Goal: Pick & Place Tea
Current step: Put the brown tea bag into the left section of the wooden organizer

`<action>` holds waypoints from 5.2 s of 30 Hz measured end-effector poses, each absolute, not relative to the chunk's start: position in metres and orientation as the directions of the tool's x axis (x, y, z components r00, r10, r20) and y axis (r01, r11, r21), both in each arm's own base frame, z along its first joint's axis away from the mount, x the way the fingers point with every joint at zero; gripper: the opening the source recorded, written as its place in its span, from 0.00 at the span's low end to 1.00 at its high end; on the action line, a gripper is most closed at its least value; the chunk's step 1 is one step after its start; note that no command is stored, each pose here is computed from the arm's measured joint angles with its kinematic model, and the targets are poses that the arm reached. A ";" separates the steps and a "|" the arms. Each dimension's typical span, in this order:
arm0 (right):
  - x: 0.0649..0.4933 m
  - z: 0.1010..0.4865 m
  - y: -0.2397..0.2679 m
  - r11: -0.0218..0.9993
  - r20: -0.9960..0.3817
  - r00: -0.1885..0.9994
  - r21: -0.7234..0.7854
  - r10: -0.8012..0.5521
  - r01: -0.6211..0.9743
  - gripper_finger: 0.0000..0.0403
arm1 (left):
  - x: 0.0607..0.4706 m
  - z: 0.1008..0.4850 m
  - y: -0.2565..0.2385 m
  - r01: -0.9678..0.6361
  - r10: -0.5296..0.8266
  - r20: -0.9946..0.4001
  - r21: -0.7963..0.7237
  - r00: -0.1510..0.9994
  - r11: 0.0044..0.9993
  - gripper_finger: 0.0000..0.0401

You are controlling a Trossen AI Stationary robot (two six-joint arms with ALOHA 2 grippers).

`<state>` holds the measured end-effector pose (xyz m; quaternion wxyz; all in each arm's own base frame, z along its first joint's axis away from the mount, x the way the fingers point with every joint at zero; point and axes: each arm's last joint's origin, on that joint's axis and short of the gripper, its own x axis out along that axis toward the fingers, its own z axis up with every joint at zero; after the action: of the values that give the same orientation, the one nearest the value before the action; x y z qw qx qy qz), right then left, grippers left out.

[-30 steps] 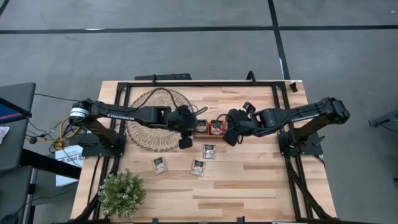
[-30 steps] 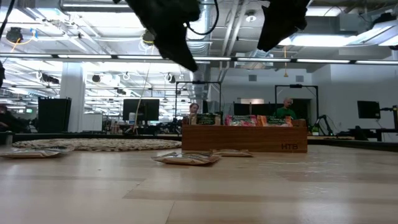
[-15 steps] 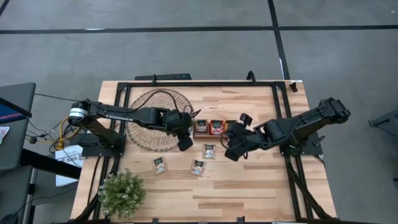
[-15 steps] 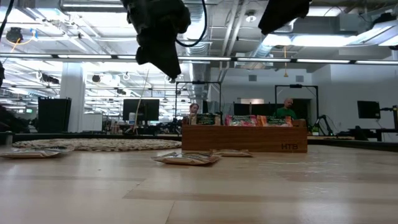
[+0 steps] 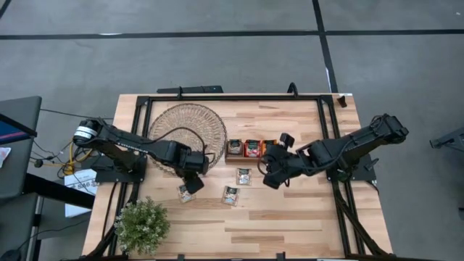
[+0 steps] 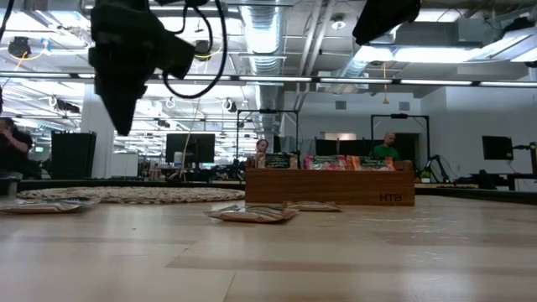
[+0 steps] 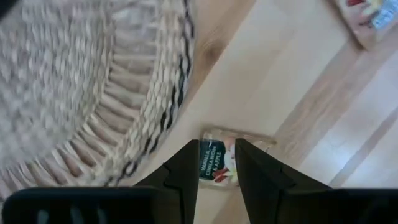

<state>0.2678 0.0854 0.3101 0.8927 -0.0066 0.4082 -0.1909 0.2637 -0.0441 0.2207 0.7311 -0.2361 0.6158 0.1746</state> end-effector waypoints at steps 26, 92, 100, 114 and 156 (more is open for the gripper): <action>0.268 0.310 0.085 0.937 -0.731 0.594 -0.193 -0.336 0.291 0.35 | 0.254 0.217 -0.066 -0.563 -0.104 -0.988 -0.151 0.116 0.812 0.50; 0.268 0.310 0.086 0.940 -0.731 0.600 -0.181 -0.325 0.289 0.33 | 0.264 0.181 -0.072 -0.477 0.024 -0.997 0.059 -0.078 0.877 0.00; 0.268 0.310 0.086 0.940 -0.731 0.600 -0.181 -0.325 0.289 0.32 | 0.289 0.258 -0.070 -0.374 0.207 -0.976 0.169 0.064 0.912 0.00; 0.256 0.304 0.082 0.924 -0.789 0.487 -0.274 -0.374 0.266 0.32 | 0.347 0.326 -0.032 -0.198 0.420 -0.800 0.370 0.429 0.908 0.00; 0.076 0.269 0.017 0.899 -0.033 0.961 0.345 -0.276 0.270 0.32 | 0.421 0.253 0.033 0.160 0.394 -0.886 0.438 0.245 0.885 0.00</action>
<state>0.0757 0.0173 0.2689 0.9744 0.1757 -0.0081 -0.1400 0.4210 0.0334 0.2533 0.7558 0.2271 0.6093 0.0774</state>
